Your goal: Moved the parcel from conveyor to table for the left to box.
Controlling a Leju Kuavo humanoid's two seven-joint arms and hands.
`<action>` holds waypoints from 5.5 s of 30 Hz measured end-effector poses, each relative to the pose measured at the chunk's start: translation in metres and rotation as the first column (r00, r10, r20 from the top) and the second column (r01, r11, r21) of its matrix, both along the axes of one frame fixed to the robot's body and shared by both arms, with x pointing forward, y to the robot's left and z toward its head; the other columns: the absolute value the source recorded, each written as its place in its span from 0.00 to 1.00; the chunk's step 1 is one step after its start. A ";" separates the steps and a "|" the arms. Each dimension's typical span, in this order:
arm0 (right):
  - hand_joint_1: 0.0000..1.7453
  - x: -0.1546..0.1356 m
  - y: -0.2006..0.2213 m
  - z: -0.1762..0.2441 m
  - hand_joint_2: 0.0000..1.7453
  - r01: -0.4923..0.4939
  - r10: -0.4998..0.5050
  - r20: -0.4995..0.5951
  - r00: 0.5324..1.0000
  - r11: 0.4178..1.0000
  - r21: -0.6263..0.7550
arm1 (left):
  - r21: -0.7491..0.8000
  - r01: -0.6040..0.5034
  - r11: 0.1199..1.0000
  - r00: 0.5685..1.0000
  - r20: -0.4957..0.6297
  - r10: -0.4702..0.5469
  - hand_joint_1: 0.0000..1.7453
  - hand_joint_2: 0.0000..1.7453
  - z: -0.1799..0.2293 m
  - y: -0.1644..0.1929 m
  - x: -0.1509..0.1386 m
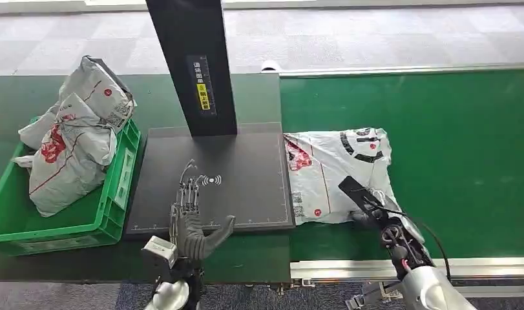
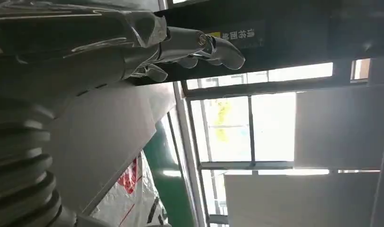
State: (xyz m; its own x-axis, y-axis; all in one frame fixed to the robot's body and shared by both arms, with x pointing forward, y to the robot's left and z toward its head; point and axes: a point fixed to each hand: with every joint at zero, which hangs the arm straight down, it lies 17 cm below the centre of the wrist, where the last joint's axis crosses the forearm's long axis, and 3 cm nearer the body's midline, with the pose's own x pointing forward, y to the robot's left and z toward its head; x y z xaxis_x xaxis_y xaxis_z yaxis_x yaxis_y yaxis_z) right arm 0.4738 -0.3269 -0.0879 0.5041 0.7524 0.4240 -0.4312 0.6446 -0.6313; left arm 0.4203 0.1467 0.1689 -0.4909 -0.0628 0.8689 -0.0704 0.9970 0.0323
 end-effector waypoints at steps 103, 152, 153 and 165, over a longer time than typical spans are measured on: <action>0.00 -0.114 0.195 0.446 1.00 -0.750 -0.394 0.919 0.015 0.603 0.271 | 0.241 0.137 0.961 0.990 -0.001 -0.141 0.00 1.00 0.027 -0.032 -0.005; 0.00 -0.205 0.106 0.545 1.00 -0.626 -0.509 0.749 -0.425 0.762 0.162 | 0.958 -0.017 0.287 0.697 -0.195 0.690 1.00 1.00 -0.121 0.184 0.125; 0.00 -0.204 0.106 0.545 1.00 -0.623 -0.511 0.747 -0.426 0.764 0.168 | 0.953 -0.008 0.303 0.699 -0.212 0.683 1.00 1.00 -0.123 0.184 0.125; 0.00 -0.199 0.104 0.541 1.00 -0.609 -0.516 0.745 -0.422 0.770 0.188 | 0.915 0.007 0.403 0.717 -0.285 0.636 1.00 1.00 -0.128 0.184 0.127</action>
